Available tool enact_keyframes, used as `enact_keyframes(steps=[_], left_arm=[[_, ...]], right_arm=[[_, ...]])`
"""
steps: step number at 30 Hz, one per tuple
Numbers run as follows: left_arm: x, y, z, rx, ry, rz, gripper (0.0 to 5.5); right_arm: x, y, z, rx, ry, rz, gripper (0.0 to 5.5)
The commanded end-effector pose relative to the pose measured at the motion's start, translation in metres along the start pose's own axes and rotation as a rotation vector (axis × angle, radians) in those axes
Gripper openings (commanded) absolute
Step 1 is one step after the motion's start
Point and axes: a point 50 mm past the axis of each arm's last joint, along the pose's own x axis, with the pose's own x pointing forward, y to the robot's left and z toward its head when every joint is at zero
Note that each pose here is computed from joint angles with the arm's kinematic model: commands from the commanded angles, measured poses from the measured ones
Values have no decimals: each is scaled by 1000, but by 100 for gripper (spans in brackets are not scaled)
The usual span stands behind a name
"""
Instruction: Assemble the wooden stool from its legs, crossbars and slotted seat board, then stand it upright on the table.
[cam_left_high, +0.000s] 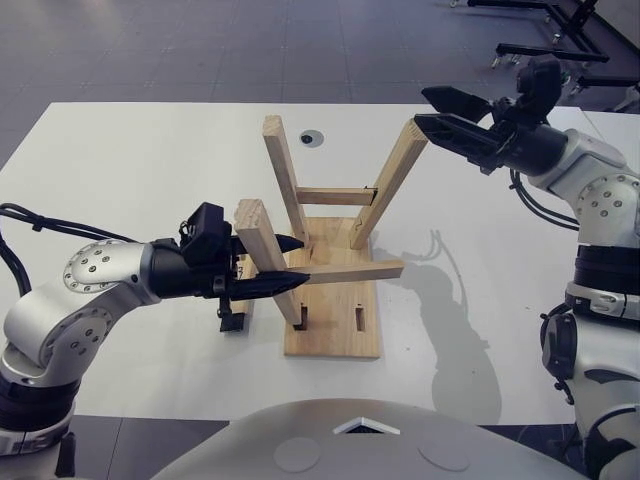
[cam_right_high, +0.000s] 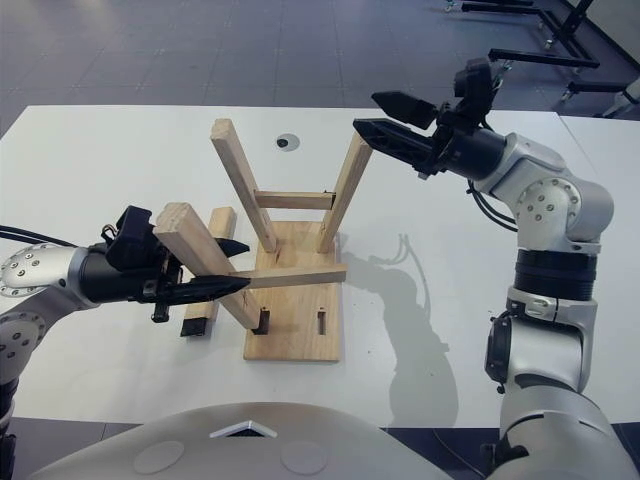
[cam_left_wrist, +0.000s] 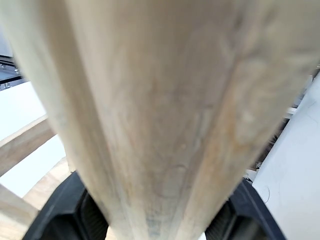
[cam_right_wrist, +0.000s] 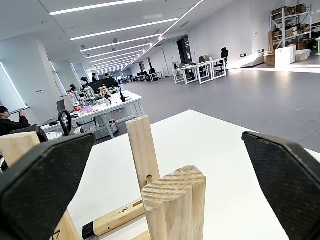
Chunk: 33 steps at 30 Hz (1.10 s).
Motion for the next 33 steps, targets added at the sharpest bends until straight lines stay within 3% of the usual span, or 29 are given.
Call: enact_keyframes(steps=[1,16,26,33], left_arm=[[4,4,-7,-33,0,1,208],[4,15,-9,32,147,-9,207],[20,4,-8,138,213,10,206],[23,-10,-26,134,223,69,206]], right_arm=[[0,0,1,-11,5,-10,540],[5,1,2,-10,14,10,540],[5,3,-3,14,35,24,540],[3,2,0,14,52,24,540]])
